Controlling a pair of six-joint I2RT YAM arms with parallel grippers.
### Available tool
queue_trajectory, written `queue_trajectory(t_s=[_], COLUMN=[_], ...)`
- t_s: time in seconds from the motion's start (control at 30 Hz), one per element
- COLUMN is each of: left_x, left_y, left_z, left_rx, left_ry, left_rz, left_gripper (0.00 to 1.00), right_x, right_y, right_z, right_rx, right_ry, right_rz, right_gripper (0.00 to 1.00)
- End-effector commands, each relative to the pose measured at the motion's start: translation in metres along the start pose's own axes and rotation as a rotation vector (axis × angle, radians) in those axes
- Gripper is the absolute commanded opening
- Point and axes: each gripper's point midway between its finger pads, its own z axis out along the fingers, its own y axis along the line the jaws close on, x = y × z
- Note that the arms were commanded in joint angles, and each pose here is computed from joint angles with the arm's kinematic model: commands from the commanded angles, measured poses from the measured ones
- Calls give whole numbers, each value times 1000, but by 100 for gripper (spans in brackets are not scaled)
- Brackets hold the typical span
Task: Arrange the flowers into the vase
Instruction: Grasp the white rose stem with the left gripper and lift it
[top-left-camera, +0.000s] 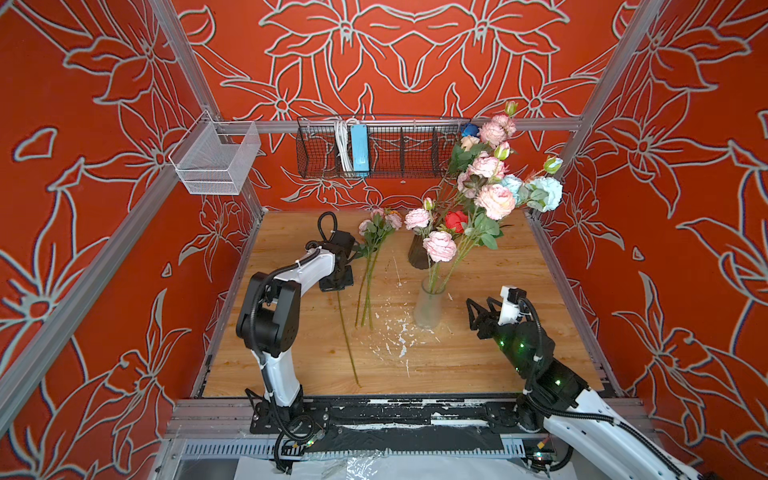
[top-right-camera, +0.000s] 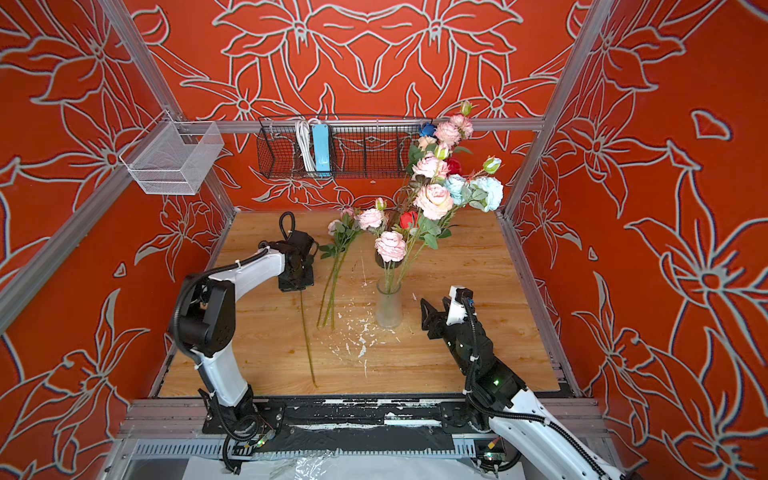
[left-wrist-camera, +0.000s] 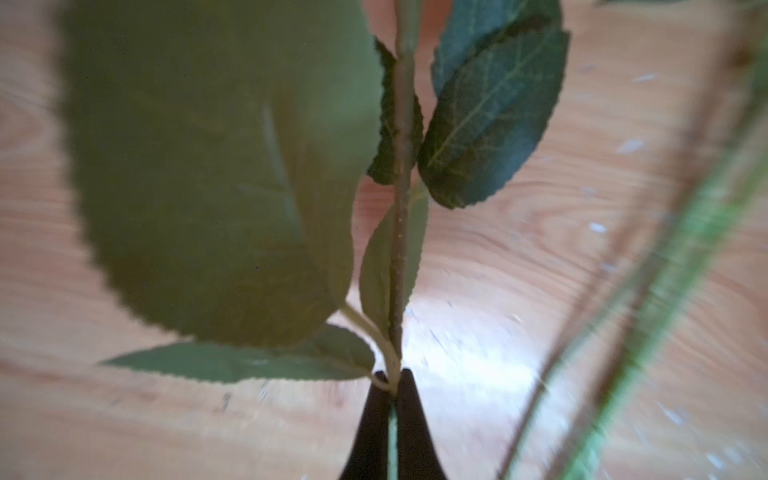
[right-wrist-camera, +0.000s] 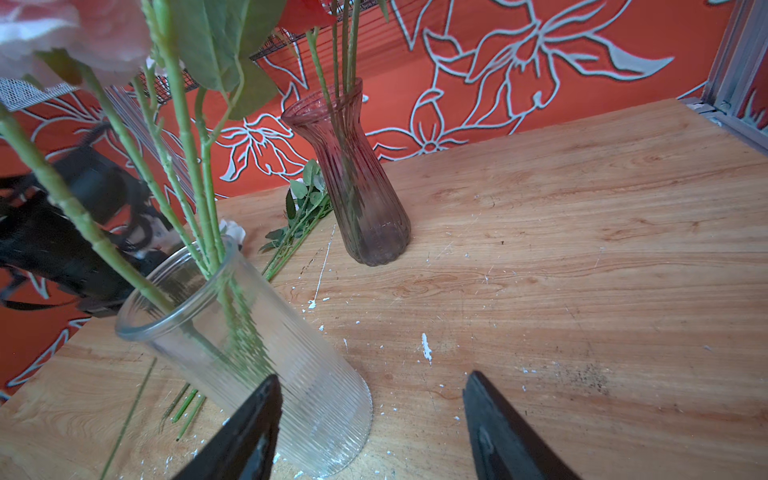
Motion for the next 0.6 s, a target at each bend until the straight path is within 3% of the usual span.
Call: queue_trajectory(t_s=[0.0, 0.1, 0.27, 0.57], left_x=[-5, -8, -21, -34], left_y=[-12, -25, -33, -44], left_z=[-54, -90, -158, -278], left_rx=[125, 287, 475, 730], left_ry=[-103, -222, -438, -715], left_rz=[28, 17, -4, 55], left_gripper=[0, 0, 0, 0], right_x=[-9, -18, -21, -12], right_y=[18, 49, 67, 41], right_z=[-6, -19, -31, -15], right_rx=[-106, -283, -397, -253], right_ry=[-17, -26, -35, -36], right_rz=[21, 21, 9, 15], right_gripper=[71, 73, 74, 74])
